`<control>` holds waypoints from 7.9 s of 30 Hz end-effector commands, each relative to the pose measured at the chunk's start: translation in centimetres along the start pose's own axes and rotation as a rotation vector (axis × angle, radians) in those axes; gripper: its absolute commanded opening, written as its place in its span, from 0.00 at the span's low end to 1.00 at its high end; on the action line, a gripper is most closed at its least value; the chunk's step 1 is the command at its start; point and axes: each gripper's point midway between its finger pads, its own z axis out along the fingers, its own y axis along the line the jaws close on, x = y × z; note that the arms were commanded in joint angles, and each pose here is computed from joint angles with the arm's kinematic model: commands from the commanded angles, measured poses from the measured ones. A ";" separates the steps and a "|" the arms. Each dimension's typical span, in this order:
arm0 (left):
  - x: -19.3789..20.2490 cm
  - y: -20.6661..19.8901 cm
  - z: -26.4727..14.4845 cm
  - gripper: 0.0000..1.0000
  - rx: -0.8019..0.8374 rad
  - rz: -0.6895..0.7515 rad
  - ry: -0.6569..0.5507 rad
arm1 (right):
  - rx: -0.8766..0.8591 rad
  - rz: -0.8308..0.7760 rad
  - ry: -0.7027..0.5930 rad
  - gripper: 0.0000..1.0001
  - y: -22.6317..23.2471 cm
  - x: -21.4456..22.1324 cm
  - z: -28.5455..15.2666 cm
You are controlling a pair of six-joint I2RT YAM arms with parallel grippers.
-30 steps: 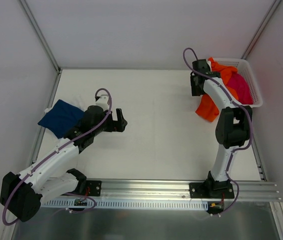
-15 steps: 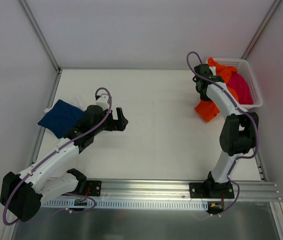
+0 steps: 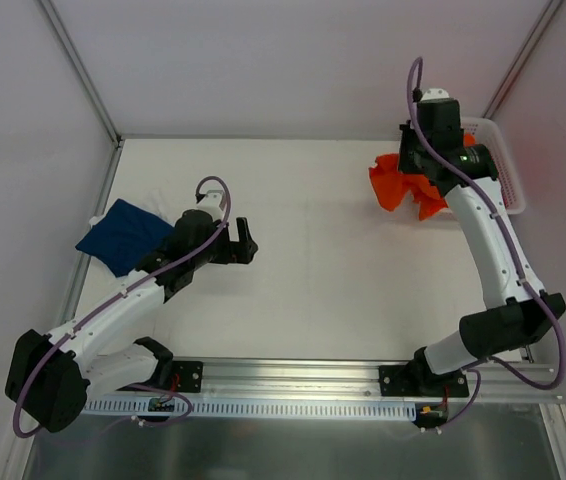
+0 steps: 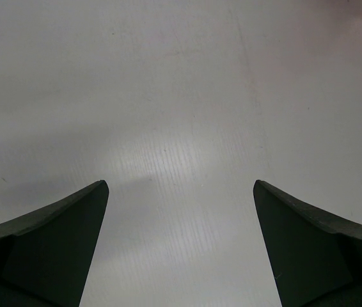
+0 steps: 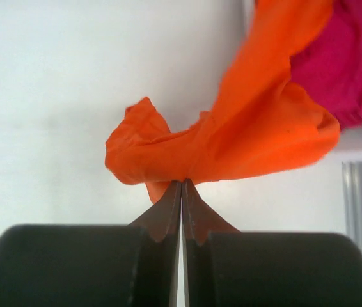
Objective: Fold and stack the t-shirts
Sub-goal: Grab crumpled tshirt from bin with the right arm, then move the tshirt to the center of the board, then flatten out the tshirt
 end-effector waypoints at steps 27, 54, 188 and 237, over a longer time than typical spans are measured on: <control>-1.0 0.3 1.0 0.99 -0.017 -0.090 -0.046 | -1.816 0.382 -0.246 0.01 14.8 -22.8 -30.0; -0.4 0.8 0.8 0.99 -0.051 -0.132 -0.019 | 0.123 0.236 0.202 0.01 -3.5 14.8 -0.1; -19.2 -5.8 -17.8 0.00 0.111 -0.069 -0.537 | -0.151 0.151 -0.436 0.01 -4.1 -1.0 -19.3; -19.1 -16.1 23.4 0.40 0.306 0.131 -0.157 | 0.261 0.231 -0.087 0.20 -7.9 13.9 -8.9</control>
